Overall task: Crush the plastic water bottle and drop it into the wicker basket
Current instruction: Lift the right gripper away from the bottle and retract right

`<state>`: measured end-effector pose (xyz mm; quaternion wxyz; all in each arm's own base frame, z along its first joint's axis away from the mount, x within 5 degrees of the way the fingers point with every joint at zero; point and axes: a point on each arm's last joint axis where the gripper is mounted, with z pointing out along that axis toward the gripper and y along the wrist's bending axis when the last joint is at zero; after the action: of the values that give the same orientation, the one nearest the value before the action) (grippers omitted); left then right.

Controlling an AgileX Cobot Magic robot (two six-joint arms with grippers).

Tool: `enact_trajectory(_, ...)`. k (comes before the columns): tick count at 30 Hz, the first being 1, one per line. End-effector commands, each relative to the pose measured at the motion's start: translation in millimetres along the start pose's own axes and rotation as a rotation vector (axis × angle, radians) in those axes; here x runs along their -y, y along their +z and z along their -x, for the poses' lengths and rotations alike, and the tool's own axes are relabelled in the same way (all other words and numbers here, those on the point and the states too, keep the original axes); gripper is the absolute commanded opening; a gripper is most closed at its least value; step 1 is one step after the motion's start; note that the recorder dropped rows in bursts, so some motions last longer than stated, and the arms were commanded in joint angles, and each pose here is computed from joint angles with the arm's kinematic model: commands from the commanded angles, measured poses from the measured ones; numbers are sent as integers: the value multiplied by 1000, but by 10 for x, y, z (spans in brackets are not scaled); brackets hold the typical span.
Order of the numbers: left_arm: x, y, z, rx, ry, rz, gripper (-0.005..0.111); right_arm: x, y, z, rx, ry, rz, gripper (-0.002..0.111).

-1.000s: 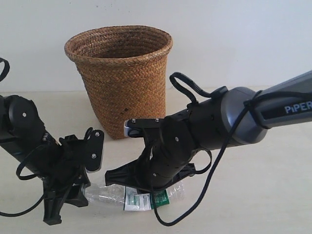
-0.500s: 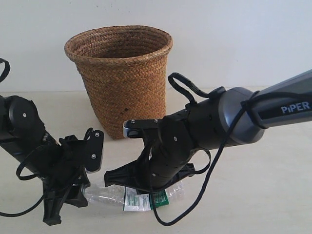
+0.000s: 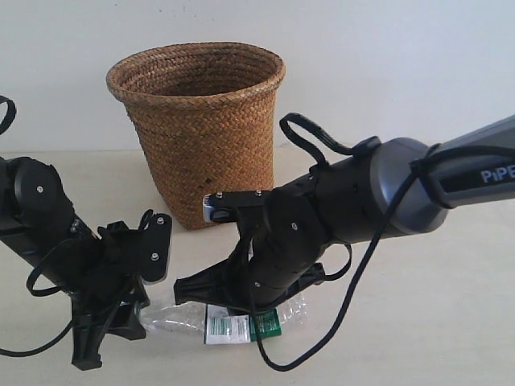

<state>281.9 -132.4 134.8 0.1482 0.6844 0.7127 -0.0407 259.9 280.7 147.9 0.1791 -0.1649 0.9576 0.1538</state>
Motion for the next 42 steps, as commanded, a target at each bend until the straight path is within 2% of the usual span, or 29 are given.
enact_trajectory(1, -3, -33, 35, 7, 16, 16, 4, 62, -285, 8, 20, -34, -76, 0)
enact_trajectory(10, -6, -33, 32, 4, 16, 19, 4, -9, -1227, 174, 259, -62, -10, 0)
enact_trajectory(16, -6, -33, 32, 4, 14, 19, 4, 76, -1722, 19, 493, -52, 59, 0)
enact_trajectory(25, -6, -33, 32, 4, 12, 19, 4, 326, -2043, -400, 681, -164, 60, 0)
enact_trajectory(30, -6, -33, 32, 4, 12, 19, 4, 468, -2101, -578, 663, -102, 21, 0)
enact_trajectory(32, -6, -33, 32, 4, 12, 19, 4, 505, -2118, -610, 645, -52, 6, 0)
enact_trajectory(42, -9, -33, 32, 4, 12, 22, 4, 493, -2149, -612, 660, -58, 25, 0)
